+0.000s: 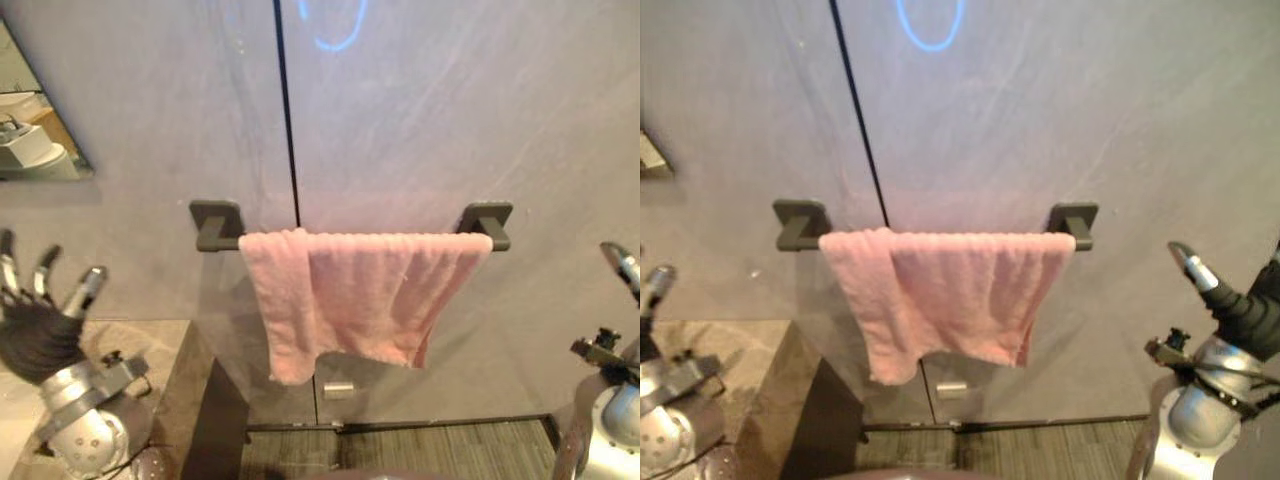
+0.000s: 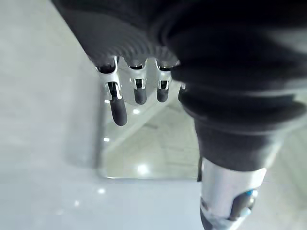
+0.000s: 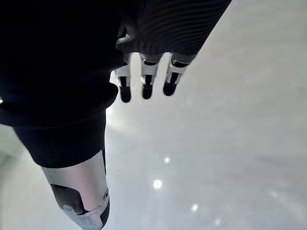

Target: Organize washtable

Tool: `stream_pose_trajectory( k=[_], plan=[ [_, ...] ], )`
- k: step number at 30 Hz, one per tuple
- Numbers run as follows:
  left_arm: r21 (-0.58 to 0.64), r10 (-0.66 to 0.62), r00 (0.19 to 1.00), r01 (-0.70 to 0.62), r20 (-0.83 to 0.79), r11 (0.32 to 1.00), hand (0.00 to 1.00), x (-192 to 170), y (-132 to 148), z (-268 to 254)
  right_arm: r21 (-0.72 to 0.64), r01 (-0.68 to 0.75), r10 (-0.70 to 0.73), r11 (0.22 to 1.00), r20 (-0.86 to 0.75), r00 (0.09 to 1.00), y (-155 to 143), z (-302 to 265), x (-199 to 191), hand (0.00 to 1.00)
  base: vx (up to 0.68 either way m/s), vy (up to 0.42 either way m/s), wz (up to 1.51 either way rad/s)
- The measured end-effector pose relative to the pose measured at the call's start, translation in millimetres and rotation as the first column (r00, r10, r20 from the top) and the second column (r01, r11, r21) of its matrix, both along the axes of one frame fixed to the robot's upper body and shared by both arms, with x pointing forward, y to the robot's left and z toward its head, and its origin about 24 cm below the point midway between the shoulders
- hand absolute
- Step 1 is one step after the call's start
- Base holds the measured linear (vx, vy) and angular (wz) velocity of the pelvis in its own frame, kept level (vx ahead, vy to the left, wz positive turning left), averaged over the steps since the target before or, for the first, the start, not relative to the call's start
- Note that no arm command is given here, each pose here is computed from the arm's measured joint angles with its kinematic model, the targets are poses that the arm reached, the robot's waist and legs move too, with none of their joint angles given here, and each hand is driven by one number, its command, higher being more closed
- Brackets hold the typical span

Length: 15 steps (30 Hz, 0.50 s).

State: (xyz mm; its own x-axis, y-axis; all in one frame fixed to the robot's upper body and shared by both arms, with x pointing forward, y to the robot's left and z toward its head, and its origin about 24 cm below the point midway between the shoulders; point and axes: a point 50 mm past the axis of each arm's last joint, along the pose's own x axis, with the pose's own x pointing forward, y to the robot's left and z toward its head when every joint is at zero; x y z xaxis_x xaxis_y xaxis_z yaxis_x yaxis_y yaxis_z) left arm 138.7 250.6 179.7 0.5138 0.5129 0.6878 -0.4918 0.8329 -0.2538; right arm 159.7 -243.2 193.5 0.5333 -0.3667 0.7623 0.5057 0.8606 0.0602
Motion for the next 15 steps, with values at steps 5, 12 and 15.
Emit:
stream_pose_trajectory(
  k=[5,12,15],
  plan=[
    [0.11,-0.441,0.862,0.427,0.25,0.897,0.0,15,-56,40,-0.13,-0.549,0.562,0.826,0.099,0.821,72,26,21,0.0,-0.04,-0.017,0.1],
    [0.052,-0.9,0.353,0.924,0.257,0.378,0.0,32,-136,30,-0.156,-0.878,0.889,0.453,0.0,0.459,132,18,22,0.0,0.0,-0.006,0.03],
    [-0.038,-0.957,0.216,0.976,0.195,0.213,0.0,41,-157,12,-0.104,-0.923,0.921,0.37,-0.09,0.38,141,2,27,0.0,-0.03,-0.01,-0.01]
  ],
)
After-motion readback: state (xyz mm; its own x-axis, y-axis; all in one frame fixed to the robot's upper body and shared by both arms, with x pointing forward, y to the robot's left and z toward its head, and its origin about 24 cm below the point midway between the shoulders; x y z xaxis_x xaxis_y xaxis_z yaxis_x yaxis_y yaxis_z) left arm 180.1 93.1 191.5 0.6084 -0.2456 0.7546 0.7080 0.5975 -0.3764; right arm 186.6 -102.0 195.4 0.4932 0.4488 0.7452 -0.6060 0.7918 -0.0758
